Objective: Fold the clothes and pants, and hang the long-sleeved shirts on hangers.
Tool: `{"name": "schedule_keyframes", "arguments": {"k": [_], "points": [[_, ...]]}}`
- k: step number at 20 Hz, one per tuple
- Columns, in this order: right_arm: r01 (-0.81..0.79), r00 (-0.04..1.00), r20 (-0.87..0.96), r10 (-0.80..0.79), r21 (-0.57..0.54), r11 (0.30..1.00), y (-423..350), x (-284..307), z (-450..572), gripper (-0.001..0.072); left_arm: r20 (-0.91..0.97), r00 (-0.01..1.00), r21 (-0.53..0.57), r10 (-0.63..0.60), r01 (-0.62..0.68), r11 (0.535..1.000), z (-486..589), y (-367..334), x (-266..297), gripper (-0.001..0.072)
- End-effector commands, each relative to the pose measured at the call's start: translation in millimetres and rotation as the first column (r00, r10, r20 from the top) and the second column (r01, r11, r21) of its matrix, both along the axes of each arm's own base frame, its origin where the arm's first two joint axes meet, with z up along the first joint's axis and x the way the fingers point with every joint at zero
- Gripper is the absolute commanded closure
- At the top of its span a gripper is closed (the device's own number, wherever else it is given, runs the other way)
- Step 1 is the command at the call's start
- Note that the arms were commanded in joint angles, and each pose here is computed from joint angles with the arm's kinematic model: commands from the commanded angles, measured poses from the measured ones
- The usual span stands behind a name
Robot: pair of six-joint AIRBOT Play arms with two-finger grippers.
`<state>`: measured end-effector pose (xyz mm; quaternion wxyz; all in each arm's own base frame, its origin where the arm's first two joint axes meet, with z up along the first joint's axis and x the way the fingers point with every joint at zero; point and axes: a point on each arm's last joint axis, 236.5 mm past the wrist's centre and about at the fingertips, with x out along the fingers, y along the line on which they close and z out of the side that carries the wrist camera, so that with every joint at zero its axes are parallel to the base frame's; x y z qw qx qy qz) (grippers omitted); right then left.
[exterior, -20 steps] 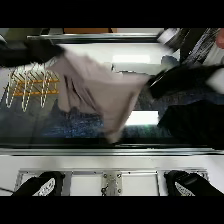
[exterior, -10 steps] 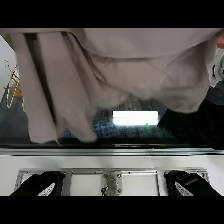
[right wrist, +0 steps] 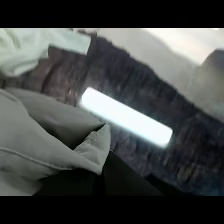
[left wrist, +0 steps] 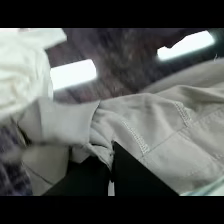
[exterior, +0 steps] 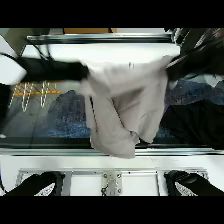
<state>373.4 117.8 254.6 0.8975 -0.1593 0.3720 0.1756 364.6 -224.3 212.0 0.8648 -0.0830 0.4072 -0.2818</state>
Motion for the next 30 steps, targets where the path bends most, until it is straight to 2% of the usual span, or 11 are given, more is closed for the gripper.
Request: {"name": "schedule_keyframes", "arguments": {"k": [1,5,7,8,10,12,16,18,21,29,30], "points": [[-0.009,0.964,-0.264,-0.024,-0.123,0.992,-13,-15,-122,0.07,-0.316,0.947,0.103,-0.058,0.095,0.99,-130,-5,-67,0.0694],[0.061,0.916,-0.389,-0.1,-0.112,0.992,-15,-33,-200,0.0649,-0.483,0.87,0.167,-0.102,0.205,0.964,-205,-2,-138,0.0694],[0.063,0.901,-0.42,-0.112,-0.13,0.989,-20,-42,-204,0.014,-0.493,0.866,0.177,-0.084,0.194,0.965,-212,6,-142,0.0694],[0.066,0.897,-0.426,-0.12,-0.141,0.988,-24,-48,-199,0.0084,-0.494,0.867,0.176,-0.07,0.178,0.968,-211,10,-138,0.0694],[0.087,0.894,-0.427,-0.139,-0.139,0.986,-34,-62,-184,0.0083,-0.48,0.876,0.17,-0.034,0.131,0.977,-204,18,-125,0.0694],[0.22,0.874,-0.421,-0.241,-0.098,0.971,-48,-73,-175,0.0083,-0.468,0.884,0.165,-0.011,0.099,0.981,-199,24,-115,0.0694],[0.529,0.69,-0.553,-0.468,-0.057,0.847,-82,-103,-229,0.0083,-0.486,0.874,0.172,-0.005,0.101,0.98,-207,27,-120,0.0694],[0.6,0.634,-0.646,-0.424,0.065,0.798,-72,-104,-265,0.0083,-0.501,0.865,0.179,-0.017,0.123,0.976,-214,25,-128,0.0694],[0.635,0.655,-0.685,-0.32,0.269,0.725,-58,-77,-288,0.0083,-0.51,0.86,0.182,-0.024,0.135,0.974,-217,24,-133,0.0694],[0.58,0.69,-0.709,-0.148,0.418,0.7,-29,-38,-338,0.0089,-0.508,0.861,0.181,-0.023,0.132,0.975,-217,23,-132,0.0694],[0.569,0.702,-0.701,-0.124,0.449,0.689,-23,-34,-336,0.0136,-0.507,0.861,0.181,-0.022,0.132,0.975,-217,24,-132,0.0694]]}}
